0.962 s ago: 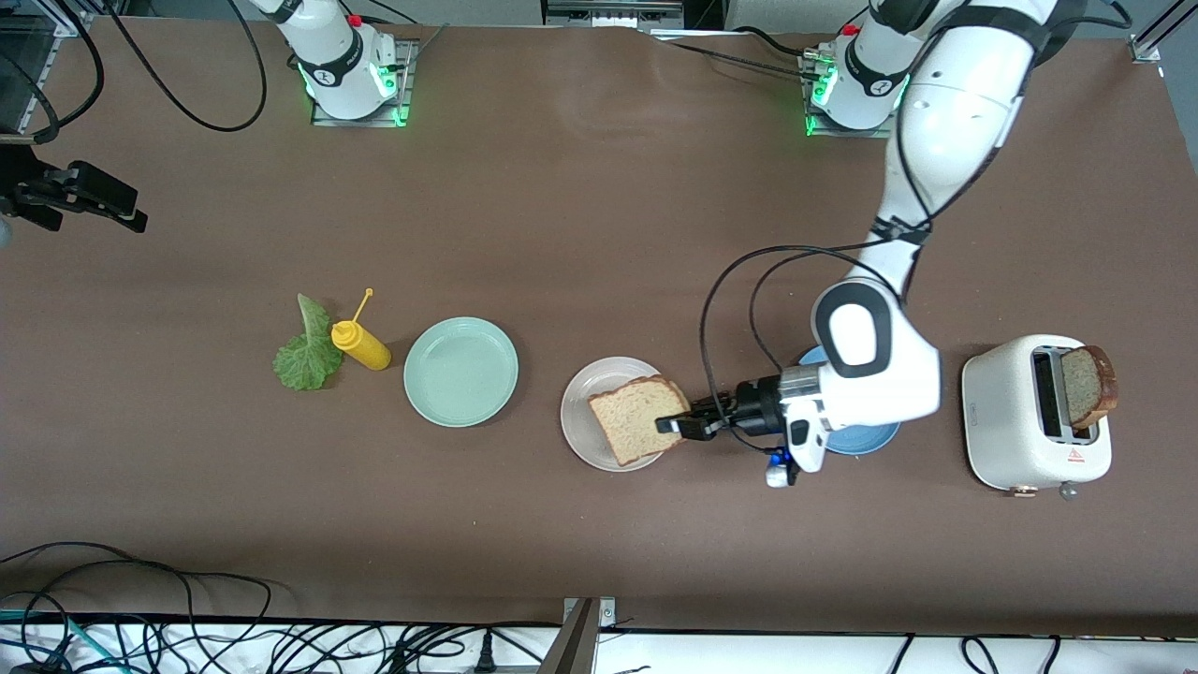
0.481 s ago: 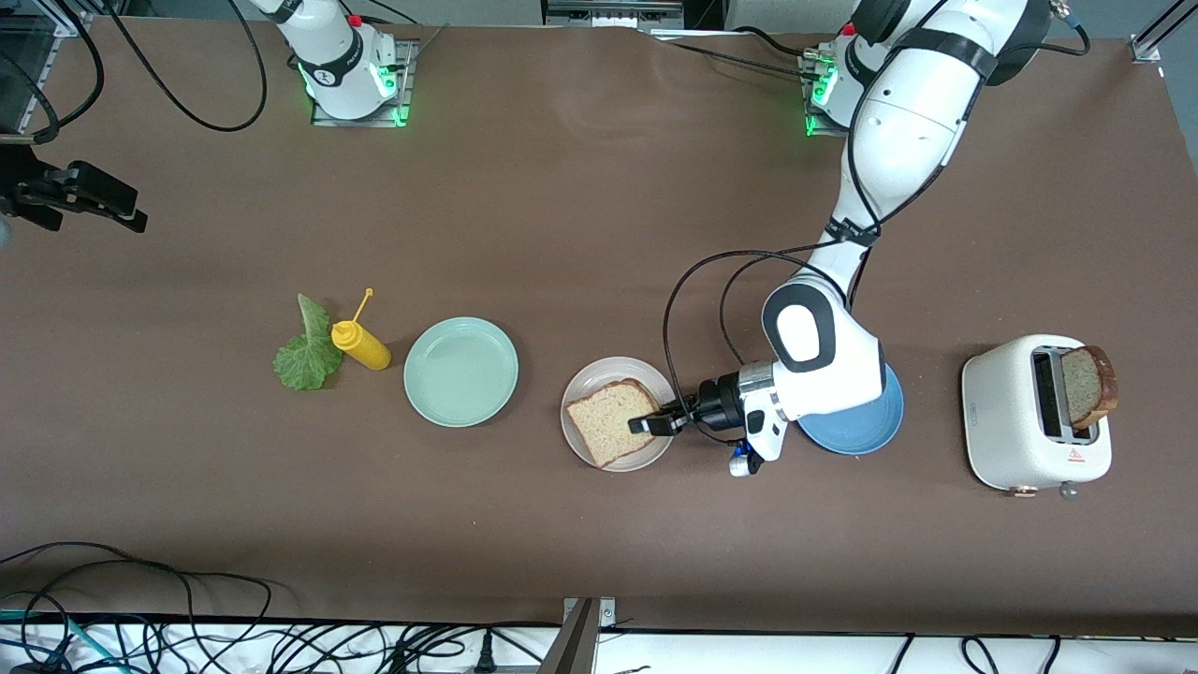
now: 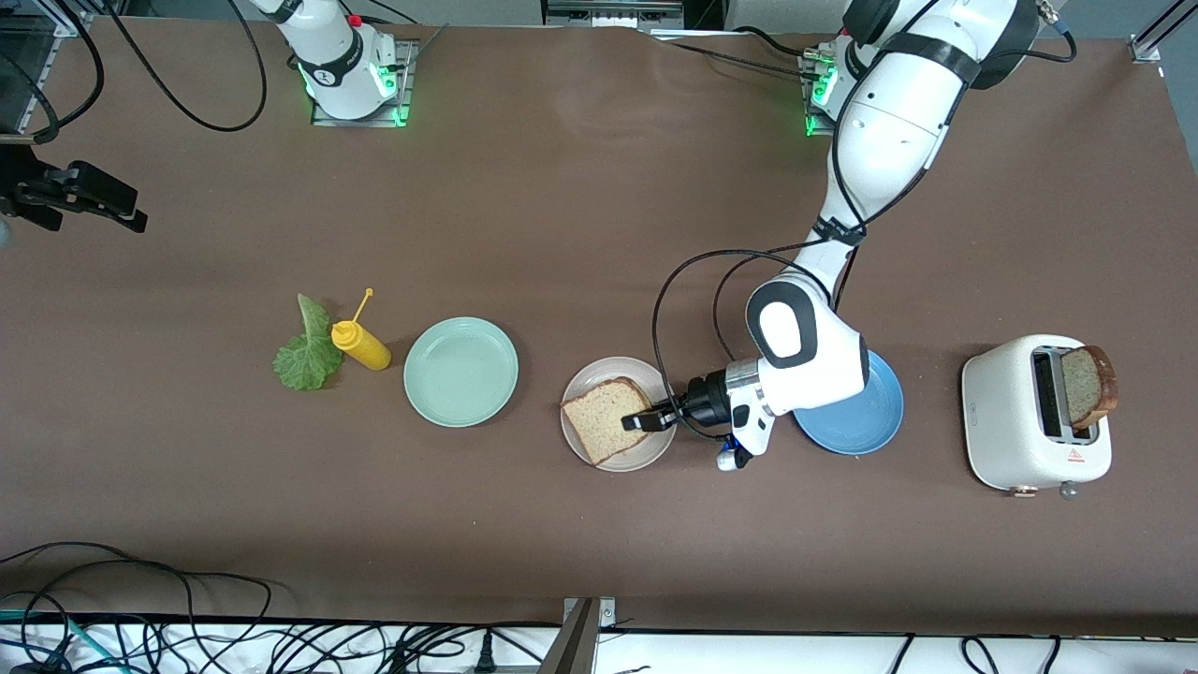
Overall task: Make sandwich on beige plate with both arms
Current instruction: 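Carry the slice past the blue plate and lower it onto the beige plate, then open the left gripper and withdraw while the right gripper reaches the lettuce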
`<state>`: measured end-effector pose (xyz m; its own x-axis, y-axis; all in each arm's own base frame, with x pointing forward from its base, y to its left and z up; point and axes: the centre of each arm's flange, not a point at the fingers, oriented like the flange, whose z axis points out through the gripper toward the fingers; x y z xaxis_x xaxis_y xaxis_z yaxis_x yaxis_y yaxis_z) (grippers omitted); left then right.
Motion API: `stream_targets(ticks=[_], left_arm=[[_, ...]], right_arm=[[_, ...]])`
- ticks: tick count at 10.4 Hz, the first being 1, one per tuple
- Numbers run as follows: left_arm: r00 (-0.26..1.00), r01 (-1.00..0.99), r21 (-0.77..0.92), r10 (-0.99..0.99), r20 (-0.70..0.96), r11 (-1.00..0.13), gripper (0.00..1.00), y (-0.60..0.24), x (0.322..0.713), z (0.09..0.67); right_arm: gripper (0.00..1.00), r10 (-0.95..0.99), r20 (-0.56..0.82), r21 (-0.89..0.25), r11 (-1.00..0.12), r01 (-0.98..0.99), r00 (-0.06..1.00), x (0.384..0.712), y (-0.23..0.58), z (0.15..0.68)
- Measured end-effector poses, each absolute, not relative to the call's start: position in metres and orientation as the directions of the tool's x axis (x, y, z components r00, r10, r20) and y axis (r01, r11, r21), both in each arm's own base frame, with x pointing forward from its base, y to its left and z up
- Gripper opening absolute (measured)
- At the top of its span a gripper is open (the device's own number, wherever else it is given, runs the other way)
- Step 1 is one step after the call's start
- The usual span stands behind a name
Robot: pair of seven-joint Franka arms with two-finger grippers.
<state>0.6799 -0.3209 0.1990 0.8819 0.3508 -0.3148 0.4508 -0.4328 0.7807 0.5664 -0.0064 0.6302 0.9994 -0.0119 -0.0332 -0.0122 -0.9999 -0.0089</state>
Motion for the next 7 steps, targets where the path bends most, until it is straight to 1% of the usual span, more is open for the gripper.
stream_targets(ticks=[5,6,7], left_arm=[[0.897,0.422,0.784,0.332,-0.29,-0.456,0.1,-0.3185,0.6754,0.1904],[0.907,0.402,0.788,0.321,-0.273,-0.466,0.17,-0.3181,0.6742,0.1885],[0.916,0.38,0.794,0.31,-0.254,-0.474,0.32,-0.3179,0.6741,0.1883]], right_arm=[[1.0,-0.012,-0.033,-0.009,-1.0,-0.012,0.999,0.5664,-0.0064,0.6302],[1.0,-0.012,-0.033,-0.009,-1.0,-0.012,0.999,0.5664,-0.0064,0.6302],[1.0,-0.012,-0.033,-0.009,-1.0,-0.012,0.999,0.5664,-0.0064,0.6302]])
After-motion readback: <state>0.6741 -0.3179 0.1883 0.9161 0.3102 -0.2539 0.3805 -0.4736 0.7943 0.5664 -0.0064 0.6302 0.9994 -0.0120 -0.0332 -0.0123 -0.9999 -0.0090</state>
